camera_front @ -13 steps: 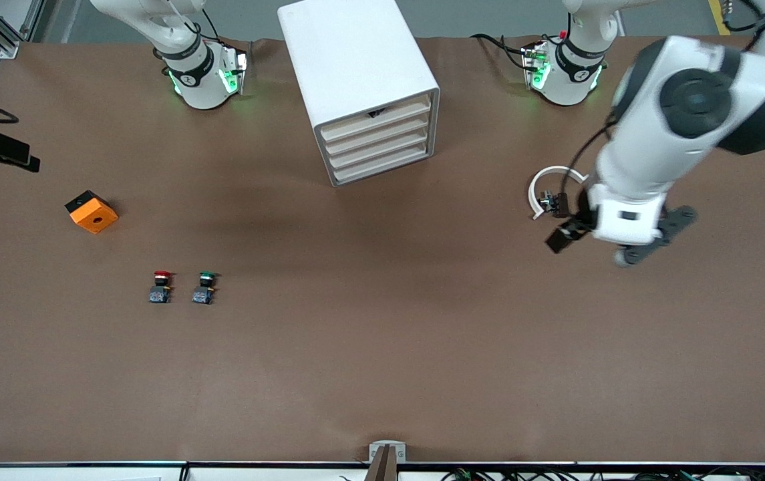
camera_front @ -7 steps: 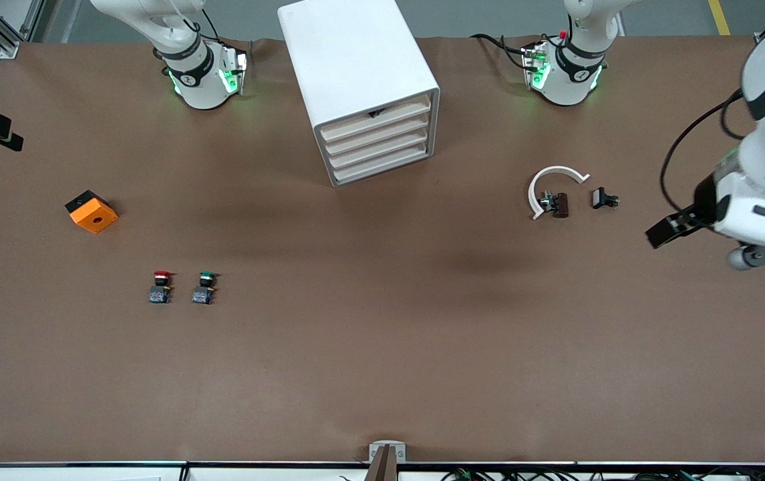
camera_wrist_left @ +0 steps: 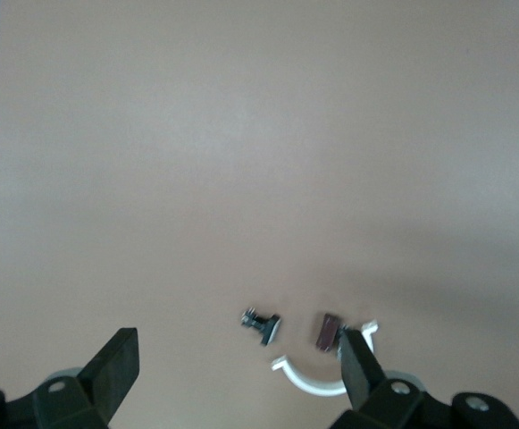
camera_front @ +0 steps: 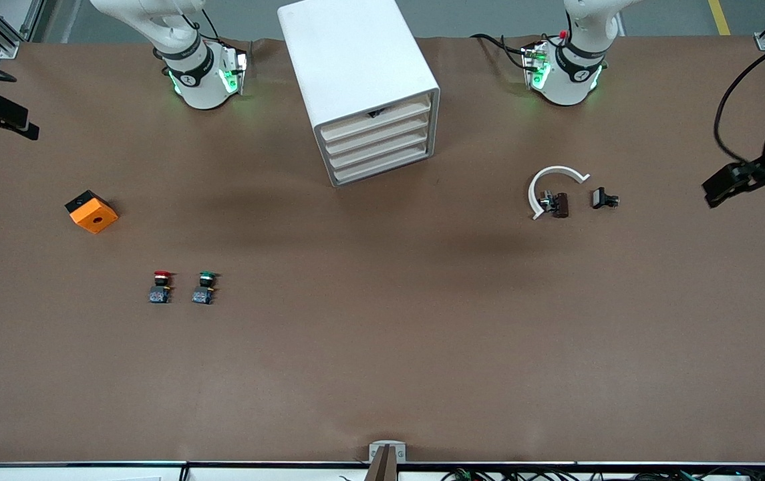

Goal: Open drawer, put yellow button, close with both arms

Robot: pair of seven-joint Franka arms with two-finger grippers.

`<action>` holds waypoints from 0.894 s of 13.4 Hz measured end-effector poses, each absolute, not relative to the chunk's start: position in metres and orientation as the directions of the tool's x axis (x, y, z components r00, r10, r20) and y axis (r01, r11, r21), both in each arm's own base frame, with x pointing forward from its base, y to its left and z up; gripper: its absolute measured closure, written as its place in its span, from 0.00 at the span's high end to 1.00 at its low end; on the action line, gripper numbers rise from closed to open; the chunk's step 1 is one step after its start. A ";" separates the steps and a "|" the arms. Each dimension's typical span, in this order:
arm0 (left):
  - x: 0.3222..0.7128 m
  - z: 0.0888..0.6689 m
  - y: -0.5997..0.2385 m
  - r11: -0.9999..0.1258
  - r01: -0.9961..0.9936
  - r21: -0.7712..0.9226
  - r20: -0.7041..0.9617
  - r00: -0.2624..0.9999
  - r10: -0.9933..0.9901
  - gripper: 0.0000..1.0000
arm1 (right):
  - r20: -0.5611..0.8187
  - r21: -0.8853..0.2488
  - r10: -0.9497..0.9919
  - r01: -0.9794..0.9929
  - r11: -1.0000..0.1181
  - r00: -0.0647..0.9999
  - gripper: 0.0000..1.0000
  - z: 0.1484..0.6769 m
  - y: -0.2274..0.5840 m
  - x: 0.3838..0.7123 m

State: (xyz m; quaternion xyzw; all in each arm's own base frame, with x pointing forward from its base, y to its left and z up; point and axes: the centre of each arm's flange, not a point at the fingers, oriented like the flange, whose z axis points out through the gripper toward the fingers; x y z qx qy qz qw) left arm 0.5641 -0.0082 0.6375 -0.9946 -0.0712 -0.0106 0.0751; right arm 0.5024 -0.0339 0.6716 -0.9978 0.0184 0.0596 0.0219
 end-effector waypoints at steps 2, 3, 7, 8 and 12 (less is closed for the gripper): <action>0.553 0.645 0.000 -0.990 0.090 -0.113 0.001 0.996 0.091 1.00 | -0.091 -0.048 -0.035 -0.040 -0.998 0.995 1.00 0.672 -0.035 0.483; 0.549 0.646 0.000 -0.993 0.080 -0.090 -0.010 0.997 0.082 1.00 | -0.082 -0.050 -0.037 -0.041 -0.998 0.996 1.00 0.672 -0.036 0.479; 0.523 0.645 -0.022 -0.998 0.035 -0.050 -0.027 0.999 0.037 1.00 | -0.065 -0.047 -0.047 -0.050 -0.998 0.997 1.00 0.669 -0.039 0.479; 0.515 0.644 -0.030 -0.998 0.021 -0.053 -0.028 0.999 0.022 1.00 | -0.064 -0.045 -0.046 -0.049 -0.998 0.997 1.00 0.669 -0.038 0.480; 0.499 0.643 -0.032 -0.998 0.015 -0.056 -0.018 1.000 0.016 1.00 | -0.059 -0.039 -0.041 -0.043 -0.998 0.997 1.00 0.670 -0.035 0.481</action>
